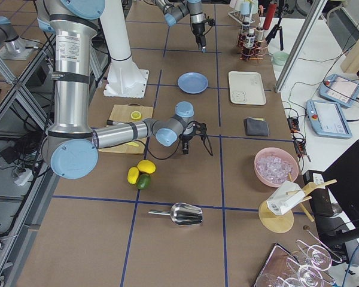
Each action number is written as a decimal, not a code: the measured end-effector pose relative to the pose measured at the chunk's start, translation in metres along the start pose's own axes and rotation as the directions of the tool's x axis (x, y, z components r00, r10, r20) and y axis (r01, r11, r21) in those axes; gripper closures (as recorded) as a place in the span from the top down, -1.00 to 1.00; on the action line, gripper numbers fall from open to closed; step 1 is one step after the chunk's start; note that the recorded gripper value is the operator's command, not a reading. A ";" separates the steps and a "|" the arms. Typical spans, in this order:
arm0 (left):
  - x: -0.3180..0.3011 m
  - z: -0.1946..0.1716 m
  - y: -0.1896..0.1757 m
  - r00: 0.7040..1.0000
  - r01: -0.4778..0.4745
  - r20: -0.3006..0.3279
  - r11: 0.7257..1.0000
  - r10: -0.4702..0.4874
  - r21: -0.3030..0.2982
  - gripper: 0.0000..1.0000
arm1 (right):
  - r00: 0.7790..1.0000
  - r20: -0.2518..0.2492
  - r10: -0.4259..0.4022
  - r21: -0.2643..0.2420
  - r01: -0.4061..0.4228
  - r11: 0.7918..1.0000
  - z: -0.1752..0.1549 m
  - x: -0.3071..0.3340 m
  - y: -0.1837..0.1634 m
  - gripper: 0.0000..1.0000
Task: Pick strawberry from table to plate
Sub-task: 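Grasp the red strawberry with the right gripper and lift it, then carry the strawberry with the right gripper over the light blue plate, then lower the strawberry onto the plate and open the right gripper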
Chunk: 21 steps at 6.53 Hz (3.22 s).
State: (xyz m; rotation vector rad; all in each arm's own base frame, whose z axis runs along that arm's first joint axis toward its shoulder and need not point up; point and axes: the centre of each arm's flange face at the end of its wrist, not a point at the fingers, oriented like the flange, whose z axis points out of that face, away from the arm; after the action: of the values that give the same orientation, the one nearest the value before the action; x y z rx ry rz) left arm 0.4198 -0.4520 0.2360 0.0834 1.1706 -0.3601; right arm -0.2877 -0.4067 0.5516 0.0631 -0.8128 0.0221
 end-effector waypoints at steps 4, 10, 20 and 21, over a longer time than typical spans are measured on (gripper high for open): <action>-0.001 -0.007 -0.008 1.000 0.008 0.005 1.000 -0.008 0.013 1.00 | 0.999 0.048 -0.015 0.033 0.014 0.999 -0.045 -0.031 -0.006 -1.00; -0.109 -0.080 -0.096 0.951 -0.241 0.220 0.967 0.217 0.088 1.00 | 0.997 0.061 0.041 -0.021 -0.040 0.999 -0.121 -0.382 -0.047 -1.00; -0.301 -0.193 -0.192 0.764 -0.538 0.411 0.842 0.497 -0.017 1.00 | 0.992 0.099 0.074 0.047 -0.079 0.996 -0.047 -0.493 -0.059 1.00; -0.314 -0.201 -0.195 0.755 -0.544 0.423 0.839 0.501 -0.023 1.00 | 0.994 0.078 0.081 0.061 -0.086 0.994 -0.082 -0.475 -0.069 1.00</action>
State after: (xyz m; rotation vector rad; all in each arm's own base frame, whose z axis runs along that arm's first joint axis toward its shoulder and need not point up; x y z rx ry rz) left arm 0.0731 -0.5118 0.4668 0.4017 0.6604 0.0699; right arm -0.5515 -0.4678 0.1469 0.0910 -0.8899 0.1253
